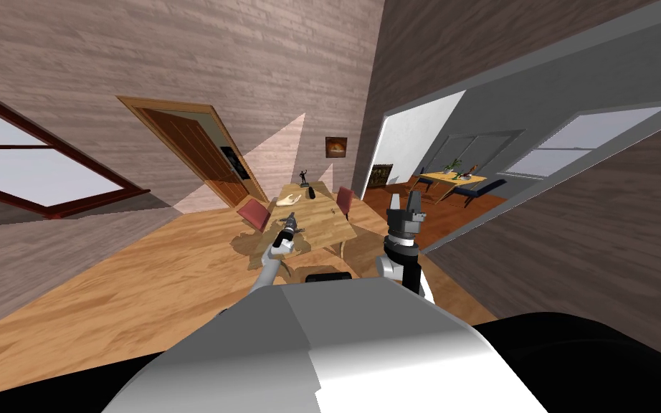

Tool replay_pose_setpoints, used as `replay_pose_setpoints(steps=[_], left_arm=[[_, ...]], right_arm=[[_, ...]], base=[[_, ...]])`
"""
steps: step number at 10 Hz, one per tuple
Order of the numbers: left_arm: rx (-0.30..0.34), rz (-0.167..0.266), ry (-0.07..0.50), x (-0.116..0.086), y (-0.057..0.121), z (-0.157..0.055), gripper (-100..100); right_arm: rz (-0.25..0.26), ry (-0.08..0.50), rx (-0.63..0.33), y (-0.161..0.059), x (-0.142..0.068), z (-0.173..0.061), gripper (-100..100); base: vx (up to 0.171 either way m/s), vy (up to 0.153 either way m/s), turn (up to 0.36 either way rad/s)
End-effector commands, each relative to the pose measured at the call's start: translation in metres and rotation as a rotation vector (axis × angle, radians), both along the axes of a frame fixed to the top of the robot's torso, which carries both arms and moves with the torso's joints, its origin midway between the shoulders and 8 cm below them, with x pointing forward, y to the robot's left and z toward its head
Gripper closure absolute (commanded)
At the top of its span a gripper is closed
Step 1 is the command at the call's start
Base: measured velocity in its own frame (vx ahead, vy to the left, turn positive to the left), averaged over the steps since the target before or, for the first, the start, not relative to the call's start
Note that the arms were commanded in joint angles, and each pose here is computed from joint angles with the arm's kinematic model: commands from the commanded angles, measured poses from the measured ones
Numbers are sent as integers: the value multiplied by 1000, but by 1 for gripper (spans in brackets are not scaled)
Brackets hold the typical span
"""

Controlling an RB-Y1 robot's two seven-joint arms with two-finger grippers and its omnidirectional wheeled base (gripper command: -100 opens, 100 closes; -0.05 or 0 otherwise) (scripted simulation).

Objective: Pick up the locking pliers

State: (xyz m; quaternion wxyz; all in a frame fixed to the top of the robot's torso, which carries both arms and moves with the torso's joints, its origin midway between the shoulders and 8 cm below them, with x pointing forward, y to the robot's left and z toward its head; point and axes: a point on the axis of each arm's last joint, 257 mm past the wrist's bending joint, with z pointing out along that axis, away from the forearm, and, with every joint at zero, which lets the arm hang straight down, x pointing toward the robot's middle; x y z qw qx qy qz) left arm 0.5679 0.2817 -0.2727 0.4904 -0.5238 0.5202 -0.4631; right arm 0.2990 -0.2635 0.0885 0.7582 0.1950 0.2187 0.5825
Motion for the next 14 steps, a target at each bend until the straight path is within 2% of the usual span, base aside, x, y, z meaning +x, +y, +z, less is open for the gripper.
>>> replay_pose_setpoints(steps=[1,4,5,6,7,8,9,10,11,12,13,14], left_arm=[[-8,4,36,2,2,-16,-100],[-22,9,86,7,2,-34,-100],[-35,10,106,15,0,-37,-100],[-35,13,130,12,1,-49,-100],[-48,13,144,21,-1,-49,-100],[-48,18,173,16,1,-63,-100],[-60,17,184,25,-2,-61,-100],[-60,22,215,20,1,-76,-100],[-71,21,225,28,-2,-73,-100],[-71,25,246,24,-1,-83,-100],[-82,26,268,30,-2,-86,-100],[-82,32,296,24,0,-100,-100]], right_arm=[[0,0,0,0,0,0,0],[0,0,0,0,0,0,0],[0,0,0,0,0,0,0],[0,0,0,0,0,0,0],[0,0,0,0,0,0,0],[0,0,0,0,0,0,0],[0,0,0,0,0,0,0],[0,0,0,0,0,0,0],[0,0,0,0,0,0,0],[0,0,0,0,0,0,0],[0,0,0,0,0,0,0],[0,0,0,0,0,0,0]], base=[[5,-8,14],[3,-4,16],[5,-9,32],[6,-9,13],[5,-7,34],[5,-7,11],[5,-9,28],[6,-8,13],[7,-8,25],[7,-6,17],[7,-8,29],[7,-7,10]])
